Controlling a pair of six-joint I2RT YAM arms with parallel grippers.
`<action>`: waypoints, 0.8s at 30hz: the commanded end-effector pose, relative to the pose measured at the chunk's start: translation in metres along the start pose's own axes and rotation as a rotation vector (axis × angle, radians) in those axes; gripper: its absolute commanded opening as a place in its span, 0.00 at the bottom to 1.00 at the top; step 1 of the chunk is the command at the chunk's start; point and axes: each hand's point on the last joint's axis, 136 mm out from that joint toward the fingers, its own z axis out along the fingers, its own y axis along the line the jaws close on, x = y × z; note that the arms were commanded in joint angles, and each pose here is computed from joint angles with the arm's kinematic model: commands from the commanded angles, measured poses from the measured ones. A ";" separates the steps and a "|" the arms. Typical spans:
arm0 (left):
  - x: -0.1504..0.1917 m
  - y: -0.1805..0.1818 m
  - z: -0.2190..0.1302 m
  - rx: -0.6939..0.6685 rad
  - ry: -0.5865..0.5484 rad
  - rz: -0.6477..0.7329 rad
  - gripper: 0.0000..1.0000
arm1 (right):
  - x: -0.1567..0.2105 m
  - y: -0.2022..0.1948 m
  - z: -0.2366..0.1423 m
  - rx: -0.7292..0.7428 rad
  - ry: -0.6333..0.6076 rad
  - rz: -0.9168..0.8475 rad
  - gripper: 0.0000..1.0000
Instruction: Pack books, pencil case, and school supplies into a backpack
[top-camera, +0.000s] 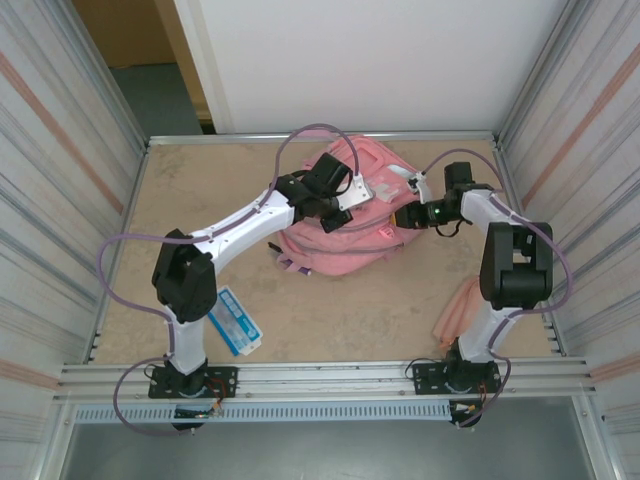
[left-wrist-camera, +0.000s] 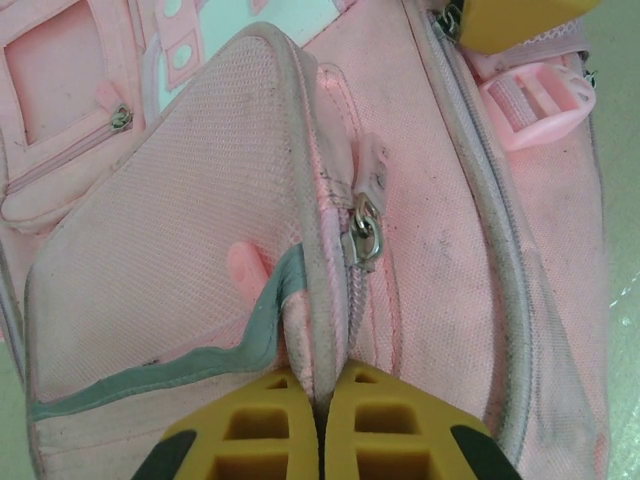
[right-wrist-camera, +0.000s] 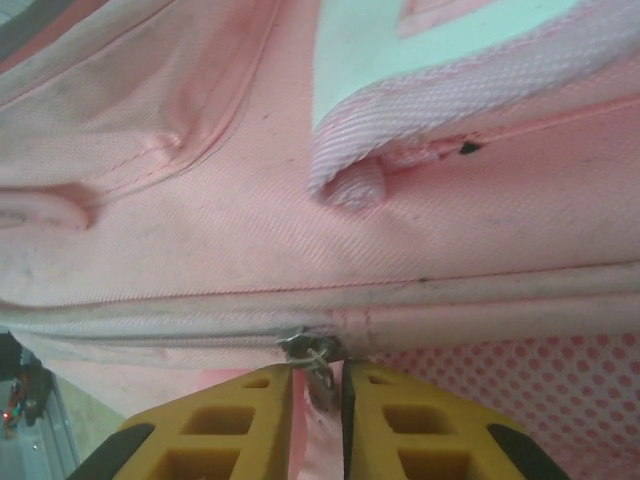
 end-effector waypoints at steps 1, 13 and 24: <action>-0.045 0.010 -0.049 -0.029 -0.192 0.016 0.00 | 0.000 0.016 -0.007 -0.020 -0.019 -0.031 0.15; -0.043 0.009 -0.046 -0.026 -0.190 0.008 0.00 | 0.010 0.013 0.005 0.039 0.030 -0.034 0.23; -0.040 0.006 -0.048 -0.017 -0.188 0.024 0.00 | -0.003 0.012 -0.015 0.173 -0.068 -0.125 0.35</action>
